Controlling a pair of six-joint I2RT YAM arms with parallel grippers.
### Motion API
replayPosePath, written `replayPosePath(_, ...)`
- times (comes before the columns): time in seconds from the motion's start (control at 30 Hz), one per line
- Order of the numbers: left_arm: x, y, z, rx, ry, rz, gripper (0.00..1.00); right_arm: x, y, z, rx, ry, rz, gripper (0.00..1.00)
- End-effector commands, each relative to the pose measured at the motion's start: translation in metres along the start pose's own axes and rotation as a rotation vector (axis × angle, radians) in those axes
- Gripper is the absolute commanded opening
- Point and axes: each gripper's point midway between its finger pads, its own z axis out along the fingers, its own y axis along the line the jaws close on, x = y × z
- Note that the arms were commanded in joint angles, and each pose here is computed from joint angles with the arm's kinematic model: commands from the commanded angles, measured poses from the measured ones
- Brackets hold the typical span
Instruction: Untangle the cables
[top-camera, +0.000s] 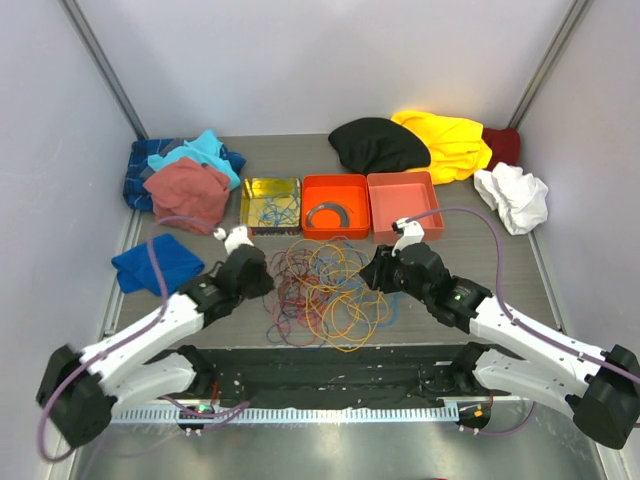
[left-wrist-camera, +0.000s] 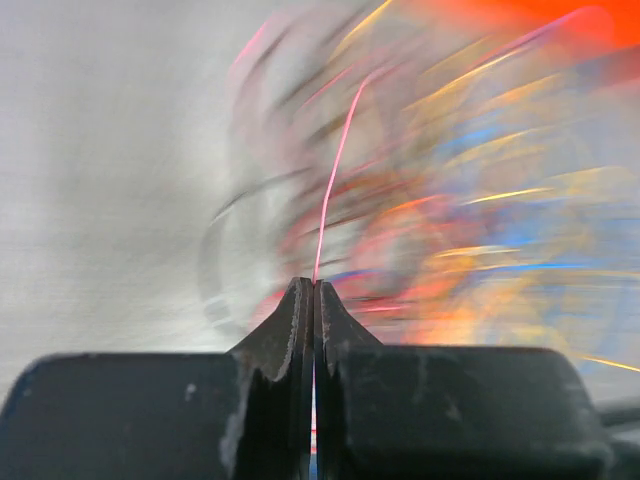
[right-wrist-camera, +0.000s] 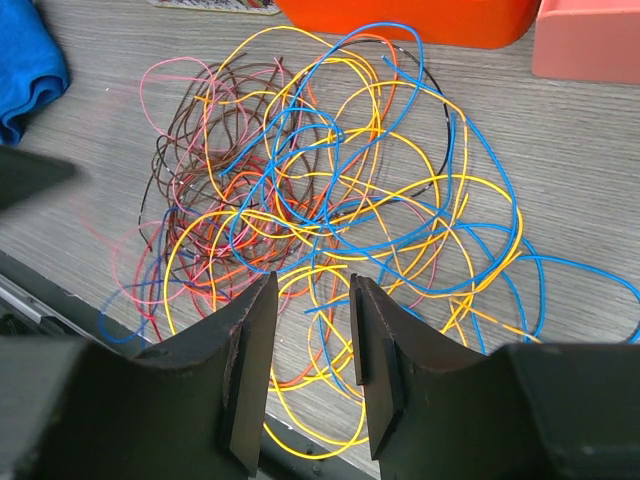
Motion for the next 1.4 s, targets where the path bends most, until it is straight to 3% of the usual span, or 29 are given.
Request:
replayPosePath(0.0,-0.121,-0.077,-0.108,0.287,-0.324,-0.012,0.00,-0.023,0.011,-0.003,-0.022,-0.070,-0.012,0.43)
replayPosePath(0.1,-0.164,-0.120,-0.173,0.457,-0.403,0.065,0.00,-0.030,0.013,-0.005,-0.025,-0.093,-0.010,0.43)
replayPosePath(0.2,-0.187,-0.150,-0.212,0.555,-0.421,0.126,0.00,-0.039,0.015,-0.009,-0.031,-0.127,0.004,0.43)
replayPosePath(0.57,-0.256,-0.213,-0.298,0.753,-0.596,0.189,0.00,-0.081,0.046,-0.052,-0.184,-0.281,0.032,0.47)
replayPosePath(0.87,-0.266,-0.247,-0.290,0.798,-0.560,0.196,0.00,-0.109,0.128,-0.085,-0.540,-0.302,-0.013,0.56)
replayPosePath(1.13,-0.267,-0.254,-0.290,0.806,-0.558,0.198,0.00,-0.066,0.167,-0.049,-0.564,-0.162,-0.170,0.63)
replayPosePath(1.37,-0.265,-0.254,-0.290,0.808,-0.551,0.202,0.00,-0.043,0.181,-0.020,-0.544,-0.132,-0.219,0.66)
